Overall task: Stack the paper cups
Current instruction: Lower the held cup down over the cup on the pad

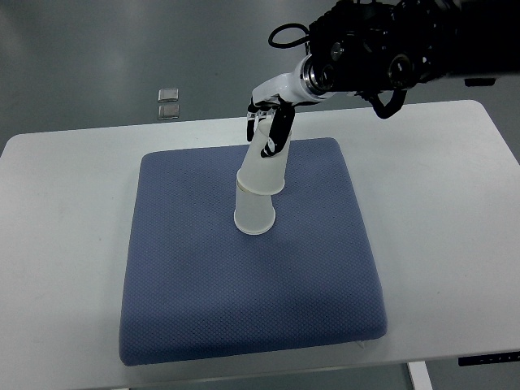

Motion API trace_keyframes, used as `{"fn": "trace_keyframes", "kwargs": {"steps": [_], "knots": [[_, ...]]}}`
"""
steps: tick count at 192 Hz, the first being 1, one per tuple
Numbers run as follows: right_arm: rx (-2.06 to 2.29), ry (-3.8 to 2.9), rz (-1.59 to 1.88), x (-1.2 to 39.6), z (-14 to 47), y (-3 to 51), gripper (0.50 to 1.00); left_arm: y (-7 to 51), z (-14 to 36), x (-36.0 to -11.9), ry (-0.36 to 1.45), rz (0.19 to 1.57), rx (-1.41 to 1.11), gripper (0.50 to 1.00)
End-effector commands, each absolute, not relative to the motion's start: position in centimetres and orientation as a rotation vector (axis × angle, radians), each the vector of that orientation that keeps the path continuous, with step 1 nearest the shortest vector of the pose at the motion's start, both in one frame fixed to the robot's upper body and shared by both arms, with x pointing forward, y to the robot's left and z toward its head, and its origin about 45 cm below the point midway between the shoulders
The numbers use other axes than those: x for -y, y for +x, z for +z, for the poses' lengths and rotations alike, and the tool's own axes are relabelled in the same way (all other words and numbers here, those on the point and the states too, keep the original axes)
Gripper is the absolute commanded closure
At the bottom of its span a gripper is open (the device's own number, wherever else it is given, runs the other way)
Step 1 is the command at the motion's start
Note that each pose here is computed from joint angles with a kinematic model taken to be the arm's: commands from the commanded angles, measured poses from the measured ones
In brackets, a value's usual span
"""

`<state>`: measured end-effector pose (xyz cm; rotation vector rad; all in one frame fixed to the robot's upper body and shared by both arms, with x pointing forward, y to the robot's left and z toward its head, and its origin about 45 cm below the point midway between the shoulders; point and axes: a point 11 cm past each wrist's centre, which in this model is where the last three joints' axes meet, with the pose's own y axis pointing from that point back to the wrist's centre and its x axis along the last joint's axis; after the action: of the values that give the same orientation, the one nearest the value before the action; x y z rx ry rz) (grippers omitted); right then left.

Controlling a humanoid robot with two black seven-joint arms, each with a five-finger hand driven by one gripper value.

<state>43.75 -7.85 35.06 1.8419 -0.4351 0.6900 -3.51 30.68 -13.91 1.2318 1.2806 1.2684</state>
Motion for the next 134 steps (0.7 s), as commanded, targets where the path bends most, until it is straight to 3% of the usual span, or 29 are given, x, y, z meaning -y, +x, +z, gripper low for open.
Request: {"fn": "trace_keyframes", "kwargs": {"steps": [1,134], "knots": [[0.446,1.846,0.688,7.91,34.61,43.79,0.816,-3.51,-13.91,-30.68,1.232,1.268,-1.281,0.5],[0.458,1.883,0.673,7.34,34.09,43.72,0.783,-3.51,-13.91,-30.68,1.232,1.268,-1.281,0.5]]}}
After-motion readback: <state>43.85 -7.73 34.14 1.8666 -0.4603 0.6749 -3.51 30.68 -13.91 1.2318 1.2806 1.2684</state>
